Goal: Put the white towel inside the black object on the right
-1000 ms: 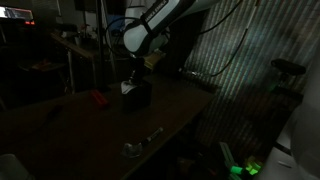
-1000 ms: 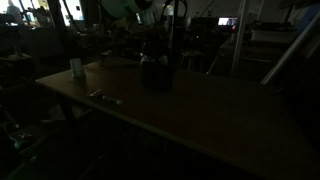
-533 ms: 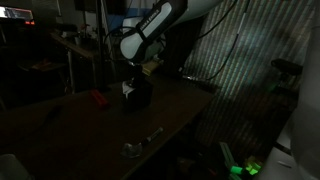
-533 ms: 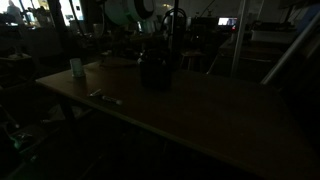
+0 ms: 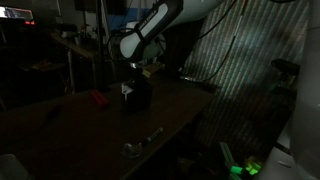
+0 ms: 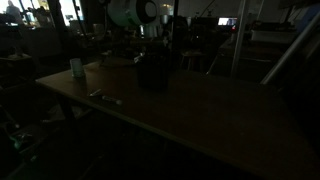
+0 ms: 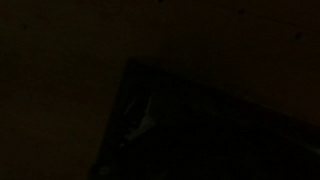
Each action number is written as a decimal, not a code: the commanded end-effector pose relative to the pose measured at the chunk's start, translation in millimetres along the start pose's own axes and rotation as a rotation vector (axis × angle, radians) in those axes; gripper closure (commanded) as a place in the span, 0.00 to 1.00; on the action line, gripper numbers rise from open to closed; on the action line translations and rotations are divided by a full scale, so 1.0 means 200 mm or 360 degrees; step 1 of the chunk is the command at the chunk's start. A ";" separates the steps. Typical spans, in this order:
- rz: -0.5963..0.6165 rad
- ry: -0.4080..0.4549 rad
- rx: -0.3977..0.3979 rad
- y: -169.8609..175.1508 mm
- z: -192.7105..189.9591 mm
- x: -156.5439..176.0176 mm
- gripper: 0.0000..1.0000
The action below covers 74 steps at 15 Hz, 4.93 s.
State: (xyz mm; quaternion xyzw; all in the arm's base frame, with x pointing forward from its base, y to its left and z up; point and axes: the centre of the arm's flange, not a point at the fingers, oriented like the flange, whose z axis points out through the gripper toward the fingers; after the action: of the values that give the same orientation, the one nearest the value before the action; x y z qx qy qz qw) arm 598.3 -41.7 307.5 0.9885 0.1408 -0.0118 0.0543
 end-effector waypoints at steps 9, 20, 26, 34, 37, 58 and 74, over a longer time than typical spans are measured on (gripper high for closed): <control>0.0105 0.0280 -0.0075 0.05 -0.52 -0.16 0.36; -0.0350 0.0433 -0.0309 -0.78 -0.60 -0.31 0.00; -0.0572 0.0395 -0.0494 -1.05 -0.47 -0.28 0.00; -0.0770 0.0463 -0.0879 -1.09 -0.41 -0.19 0.00; -0.0790 0.0436 -0.0917 -1.06 -0.35 -0.16 0.00; -0.0752 0.0341 -0.1048 -0.77 -0.24 -0.05 0.34; -0.0510 0.0283 -0.0960 -0.50 -0.34 -0.02 0.98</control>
State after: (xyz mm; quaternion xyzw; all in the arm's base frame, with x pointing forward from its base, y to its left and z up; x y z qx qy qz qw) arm 554.3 78.4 348.3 0.8795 0.3220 0.1095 0.3330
